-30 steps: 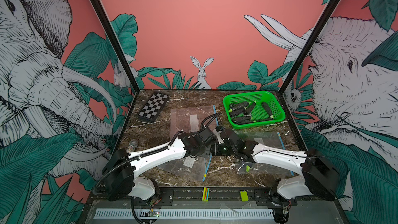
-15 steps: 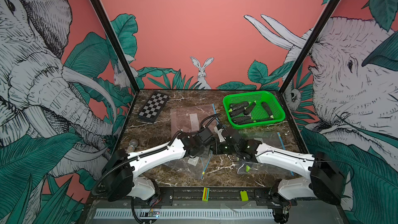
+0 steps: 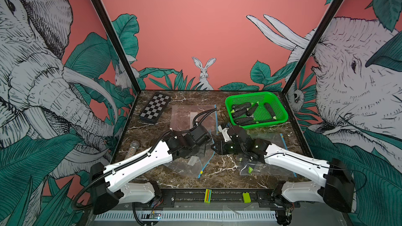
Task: Place the eggplant in a zip-top bag and seal the zipper
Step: Open the zipper of the food storage bag at the center of the board.
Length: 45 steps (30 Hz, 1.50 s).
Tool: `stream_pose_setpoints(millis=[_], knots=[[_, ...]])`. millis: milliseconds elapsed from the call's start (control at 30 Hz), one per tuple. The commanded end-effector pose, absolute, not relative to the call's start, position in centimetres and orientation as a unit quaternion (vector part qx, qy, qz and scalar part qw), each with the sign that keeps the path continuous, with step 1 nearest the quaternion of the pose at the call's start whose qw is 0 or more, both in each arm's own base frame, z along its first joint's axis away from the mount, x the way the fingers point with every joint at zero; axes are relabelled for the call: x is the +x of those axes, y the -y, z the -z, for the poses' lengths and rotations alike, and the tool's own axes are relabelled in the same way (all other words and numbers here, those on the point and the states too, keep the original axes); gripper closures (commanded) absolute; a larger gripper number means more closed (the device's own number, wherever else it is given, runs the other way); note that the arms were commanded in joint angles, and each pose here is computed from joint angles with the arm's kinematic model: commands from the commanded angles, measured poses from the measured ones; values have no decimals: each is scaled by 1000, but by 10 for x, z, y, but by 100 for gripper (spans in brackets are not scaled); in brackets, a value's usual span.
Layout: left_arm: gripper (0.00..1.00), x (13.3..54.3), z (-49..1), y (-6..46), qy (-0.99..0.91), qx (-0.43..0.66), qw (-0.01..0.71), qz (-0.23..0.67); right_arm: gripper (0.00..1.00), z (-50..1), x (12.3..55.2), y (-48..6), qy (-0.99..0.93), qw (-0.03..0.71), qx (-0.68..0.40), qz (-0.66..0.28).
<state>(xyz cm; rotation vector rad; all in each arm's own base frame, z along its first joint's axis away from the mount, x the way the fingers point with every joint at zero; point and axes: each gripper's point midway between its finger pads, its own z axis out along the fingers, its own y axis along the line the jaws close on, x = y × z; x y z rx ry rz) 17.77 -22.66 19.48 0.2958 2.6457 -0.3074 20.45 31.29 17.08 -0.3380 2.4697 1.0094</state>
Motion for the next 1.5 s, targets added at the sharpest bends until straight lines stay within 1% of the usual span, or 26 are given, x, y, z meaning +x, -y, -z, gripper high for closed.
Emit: stream_pose_setpoints(millis=[0,267,467,567,667,767,867,1000,1133,1233,1333,1467], knots=[[100,175,-219,215,-960,89,243,112,63,-203,210,-298,-884,249,-124,-376],[100,175,-262,212,-952,84,262,134,58,-241,229,-237,-886,287,-101,-351],[100,192,-306,212,-930,89,328,139,54,-267,247,-197,-885,311,-84,-335],[100,208,-336,215,-917,99,368,120,52,-286,255,-185,-885,328,-91,-318],[100,224,-361,212,-906,106,401,79,49,-303,262,-175,-883,341,-96,-308],[100,240,-378,208,-903,111,411,55,45,-322,273,-164,-879,359,-92,-300],[100,256,-394,204,-905,118,406,43,45,-343,281,-162,-868,373,-96,-313],[100,274,-429,201,-892,137,430,3,42,-360,293,-173,-857,376,-112,-333],[100,294,-422,205,-897,139,419,-24,35,-358,307,-178,-863,365,-120,-329],[100,303,-408,214,-901,141,410,-29,33,-369,313,-186,-851,371,-128,-348],[100,308,-402,213,-902,131,410,-33,29,-373,322,-180,-856,382,-131,-323],[100,312,-402,219,-900,127,417,-7,29,-388,322,-199,-835,376,-149,-373]])
